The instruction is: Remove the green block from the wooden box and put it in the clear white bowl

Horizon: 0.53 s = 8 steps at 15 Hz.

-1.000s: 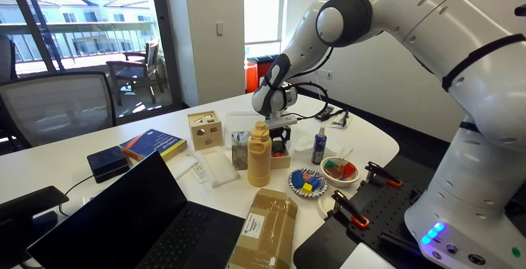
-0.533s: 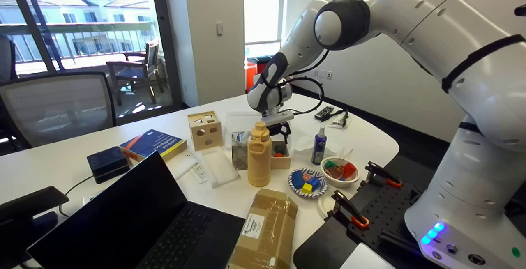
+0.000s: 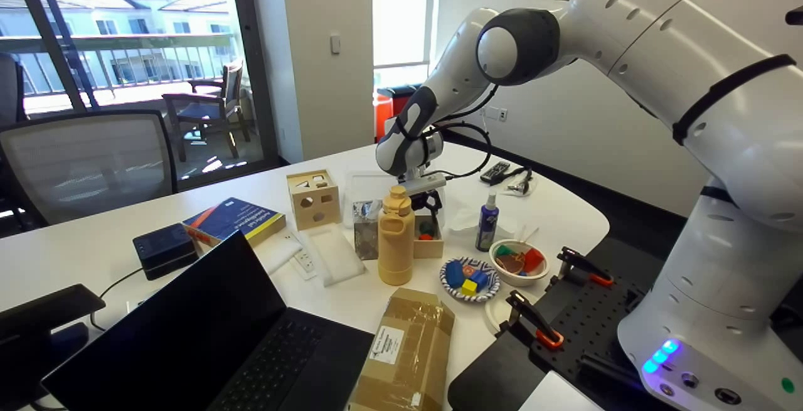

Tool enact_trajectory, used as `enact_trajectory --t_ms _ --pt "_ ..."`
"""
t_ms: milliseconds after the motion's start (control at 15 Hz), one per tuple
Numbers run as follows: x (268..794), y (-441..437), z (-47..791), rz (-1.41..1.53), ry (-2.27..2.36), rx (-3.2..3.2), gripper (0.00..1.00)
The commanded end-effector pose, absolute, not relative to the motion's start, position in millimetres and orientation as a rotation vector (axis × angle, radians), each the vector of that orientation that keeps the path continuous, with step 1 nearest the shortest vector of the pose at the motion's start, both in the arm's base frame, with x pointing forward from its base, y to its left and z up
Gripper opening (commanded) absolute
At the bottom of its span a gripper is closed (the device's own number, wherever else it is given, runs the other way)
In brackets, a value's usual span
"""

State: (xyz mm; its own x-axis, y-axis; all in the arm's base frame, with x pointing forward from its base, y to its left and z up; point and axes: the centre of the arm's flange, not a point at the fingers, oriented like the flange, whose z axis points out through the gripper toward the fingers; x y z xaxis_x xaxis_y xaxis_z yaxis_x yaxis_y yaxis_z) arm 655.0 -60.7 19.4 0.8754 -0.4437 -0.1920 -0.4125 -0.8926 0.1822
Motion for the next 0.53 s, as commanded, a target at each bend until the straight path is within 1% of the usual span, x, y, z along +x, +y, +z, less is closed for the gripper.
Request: enact_trajectory --t_ms 0,467 --pt "665.9 -57.9 20.7 -0.35 -0.658 2.923 1.0" --pt "665.2 -64.6 10.9 -0.35 -0.67 2.922 1.0"
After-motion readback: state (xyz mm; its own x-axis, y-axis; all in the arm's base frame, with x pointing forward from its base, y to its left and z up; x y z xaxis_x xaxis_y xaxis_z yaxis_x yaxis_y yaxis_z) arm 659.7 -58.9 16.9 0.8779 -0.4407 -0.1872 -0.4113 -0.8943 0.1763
